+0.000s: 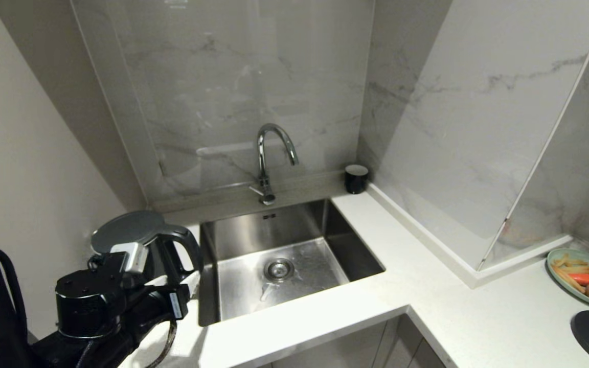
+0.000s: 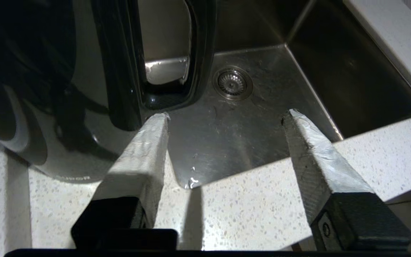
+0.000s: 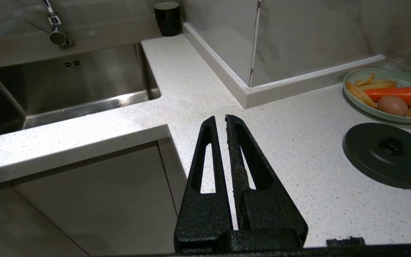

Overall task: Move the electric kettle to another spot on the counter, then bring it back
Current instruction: Grab the kettle

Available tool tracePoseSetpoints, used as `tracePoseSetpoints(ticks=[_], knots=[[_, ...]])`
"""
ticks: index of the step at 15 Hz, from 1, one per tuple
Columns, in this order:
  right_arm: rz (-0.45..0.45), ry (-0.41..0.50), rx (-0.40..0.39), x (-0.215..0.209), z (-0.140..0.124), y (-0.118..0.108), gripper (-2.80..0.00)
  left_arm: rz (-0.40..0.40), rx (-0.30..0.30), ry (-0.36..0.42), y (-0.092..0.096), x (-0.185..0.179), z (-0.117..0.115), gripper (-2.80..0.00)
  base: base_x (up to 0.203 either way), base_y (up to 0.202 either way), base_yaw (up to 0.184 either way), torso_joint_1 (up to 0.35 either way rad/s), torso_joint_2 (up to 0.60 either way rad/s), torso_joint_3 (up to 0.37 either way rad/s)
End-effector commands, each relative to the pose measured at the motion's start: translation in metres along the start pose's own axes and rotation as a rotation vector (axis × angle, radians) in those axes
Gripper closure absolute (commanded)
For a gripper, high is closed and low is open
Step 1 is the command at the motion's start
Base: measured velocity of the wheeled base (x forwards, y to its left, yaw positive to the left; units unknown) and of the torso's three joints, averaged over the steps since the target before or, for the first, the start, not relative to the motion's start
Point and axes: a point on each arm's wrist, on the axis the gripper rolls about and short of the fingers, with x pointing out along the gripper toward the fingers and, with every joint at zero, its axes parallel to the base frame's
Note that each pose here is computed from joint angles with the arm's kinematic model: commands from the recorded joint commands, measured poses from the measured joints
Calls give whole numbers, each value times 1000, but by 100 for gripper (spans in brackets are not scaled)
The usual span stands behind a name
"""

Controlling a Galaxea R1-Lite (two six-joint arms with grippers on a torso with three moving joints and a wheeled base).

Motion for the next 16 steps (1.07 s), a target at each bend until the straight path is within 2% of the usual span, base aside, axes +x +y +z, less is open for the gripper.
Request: tracePoseSetpoints(ticks=[1,6,10,13,16], knots=[[1,1,0,0,0,0,0,3,-1,-11,-1,9,1,-280,0,0,0,0,0,0],[1,1,0,0,0,0,0,13,8,14,-1,22,-6,-280,0,0,0,0,0,0],[1,-1,0,0,0,0,0,15,4,-7,-2,38,-3,-280,0,0,0,0,0,0],[1,0,0,0,0,0,0,7,21,-31,-6,46,1,-280,0,0,0,0,0,0],[1,-1,0,0,0,0,0,11,24,-26,-6,55,-2,-280,0,0,0,0,0,0]])
